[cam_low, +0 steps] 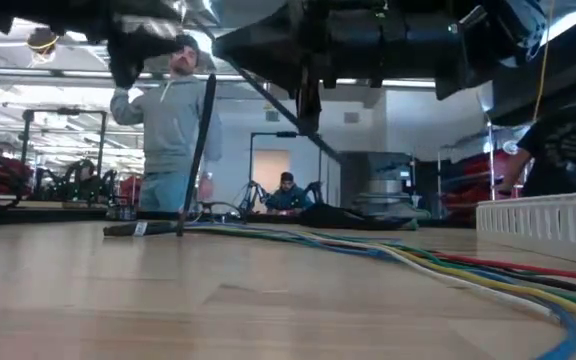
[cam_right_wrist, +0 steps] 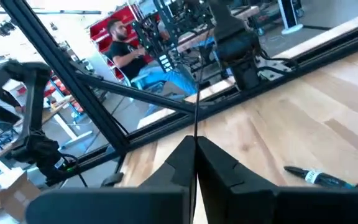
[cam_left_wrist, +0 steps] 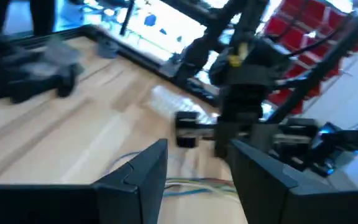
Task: Ziptie cables
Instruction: Wrap the zip tie on the cables
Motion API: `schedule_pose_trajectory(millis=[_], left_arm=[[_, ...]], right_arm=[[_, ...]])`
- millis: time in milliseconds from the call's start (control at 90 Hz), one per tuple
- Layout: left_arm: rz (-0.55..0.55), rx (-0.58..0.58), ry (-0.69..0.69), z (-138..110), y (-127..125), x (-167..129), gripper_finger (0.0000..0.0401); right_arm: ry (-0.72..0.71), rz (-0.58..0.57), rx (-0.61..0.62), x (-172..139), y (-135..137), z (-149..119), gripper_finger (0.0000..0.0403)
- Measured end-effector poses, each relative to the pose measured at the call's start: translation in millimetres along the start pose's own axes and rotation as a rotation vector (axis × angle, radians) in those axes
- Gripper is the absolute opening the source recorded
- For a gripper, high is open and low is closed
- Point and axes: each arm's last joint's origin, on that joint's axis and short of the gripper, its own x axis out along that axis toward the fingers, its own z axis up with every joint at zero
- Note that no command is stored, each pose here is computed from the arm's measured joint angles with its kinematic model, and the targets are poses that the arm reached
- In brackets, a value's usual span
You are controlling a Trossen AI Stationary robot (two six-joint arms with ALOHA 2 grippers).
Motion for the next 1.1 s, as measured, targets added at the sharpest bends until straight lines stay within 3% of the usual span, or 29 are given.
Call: schedule_pose_trajectory(millis=[189, 356, 589, 1100], left_arm=[[-0.059, -0.047, -0.043, -18.5, 4.4, 1.4, 0.0155], [-0.078, -0.079, -0.182, -29.0, 6.6, 4.7, 0.0155], [-0.049, -0.051, -0.307, -21.6, 2.5, 12.4, 0.0155], [-0.033, -0.002, -0.362, -20.3, 0.5, 29.1, 0.0155]], right_arm=[[-0.118, -0.021, -0.009, 1.3, -7.8, 15.0, 0.0000], [-0.150, -0.039, -0.010, 3.4, -26.6, 28.1, 0.0000], [-0.134, 0.006, -0.007, 5.7, -43.6, 40.4, 0.0000], [-0.086, -0.004, -0.018, 8.3, -49.6, 41.1, 0.0000]])
